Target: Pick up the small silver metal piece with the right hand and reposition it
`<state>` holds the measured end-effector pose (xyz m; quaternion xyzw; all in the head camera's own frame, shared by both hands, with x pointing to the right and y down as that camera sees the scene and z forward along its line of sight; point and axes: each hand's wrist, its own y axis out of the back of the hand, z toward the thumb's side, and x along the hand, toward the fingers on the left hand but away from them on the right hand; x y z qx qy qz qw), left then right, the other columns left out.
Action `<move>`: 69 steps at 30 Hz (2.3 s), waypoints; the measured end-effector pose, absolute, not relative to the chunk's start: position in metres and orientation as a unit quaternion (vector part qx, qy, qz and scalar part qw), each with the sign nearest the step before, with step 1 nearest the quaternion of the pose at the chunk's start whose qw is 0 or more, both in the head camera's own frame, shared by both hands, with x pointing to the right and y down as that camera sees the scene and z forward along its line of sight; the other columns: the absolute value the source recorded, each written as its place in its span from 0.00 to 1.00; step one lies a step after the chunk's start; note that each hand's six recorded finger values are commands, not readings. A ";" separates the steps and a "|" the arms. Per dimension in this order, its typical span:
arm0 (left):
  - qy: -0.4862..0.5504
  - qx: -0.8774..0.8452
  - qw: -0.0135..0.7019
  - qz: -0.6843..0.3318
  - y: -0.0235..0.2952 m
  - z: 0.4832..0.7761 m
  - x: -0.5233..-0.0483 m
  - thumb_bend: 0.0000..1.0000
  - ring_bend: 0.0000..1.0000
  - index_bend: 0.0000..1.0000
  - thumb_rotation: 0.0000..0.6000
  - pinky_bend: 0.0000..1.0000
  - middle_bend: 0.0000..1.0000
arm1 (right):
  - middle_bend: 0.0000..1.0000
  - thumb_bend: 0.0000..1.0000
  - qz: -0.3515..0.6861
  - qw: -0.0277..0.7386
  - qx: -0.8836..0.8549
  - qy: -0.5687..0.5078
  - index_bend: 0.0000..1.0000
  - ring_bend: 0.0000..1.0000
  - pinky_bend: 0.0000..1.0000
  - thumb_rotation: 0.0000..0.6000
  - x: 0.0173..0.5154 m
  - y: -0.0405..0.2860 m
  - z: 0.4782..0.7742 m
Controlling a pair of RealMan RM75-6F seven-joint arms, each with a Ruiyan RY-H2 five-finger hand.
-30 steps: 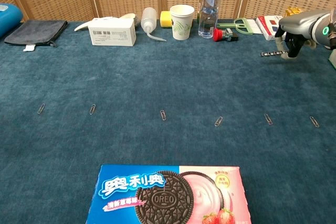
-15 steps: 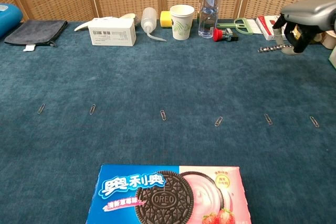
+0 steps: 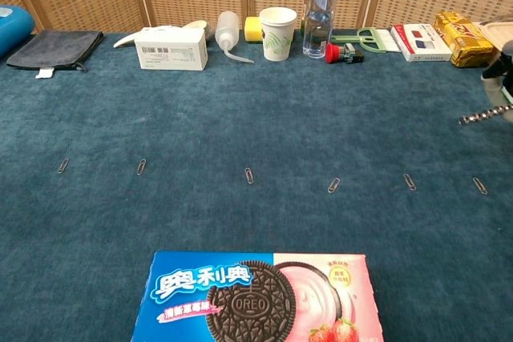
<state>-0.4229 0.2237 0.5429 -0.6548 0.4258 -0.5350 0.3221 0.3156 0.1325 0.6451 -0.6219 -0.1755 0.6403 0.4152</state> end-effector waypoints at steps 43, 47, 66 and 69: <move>0.427 -0.654 0.320 -0.536 0.228 0.538 -0.426 0.36 0.14 0.18 0.13 0.23 0.20 | 0.74 0.49 0.661 0.466 -0.583 -0.079 0.60 0.85 0.69 1.00 0.319 0.177 0.683; 0.427 -0.655 0.321 -0.535 0.227 0.539 -0.425 0.36 0.14 0.18 0.13 0.23 0.20 | 0.74 0.49 0.661 0.470 -0.580 -0.077 0.60 0.85 0.69 1.00 0.319 0.176 0.682; 0.431 -0.650 0.315 -0.541 0.233 0.540 -0.434 0.36 0.14 0.18 0.13 0.23 0.20 | 0.74 0.49 0.605 0.480 -0.630 -0.083 0.59 0.85 0.69 1.00 0.248 0.166 0.670; 0.432 -0.648 0.314 -0.543 0.234 0.539 -0.437 0.36 0.14 0.18 0.13 0.23 0.20 | 0.74 0.49 0.603 0.485 -0.629 -0.076 0.60 0.85 0.69 1.00 0.242 0.166 0.677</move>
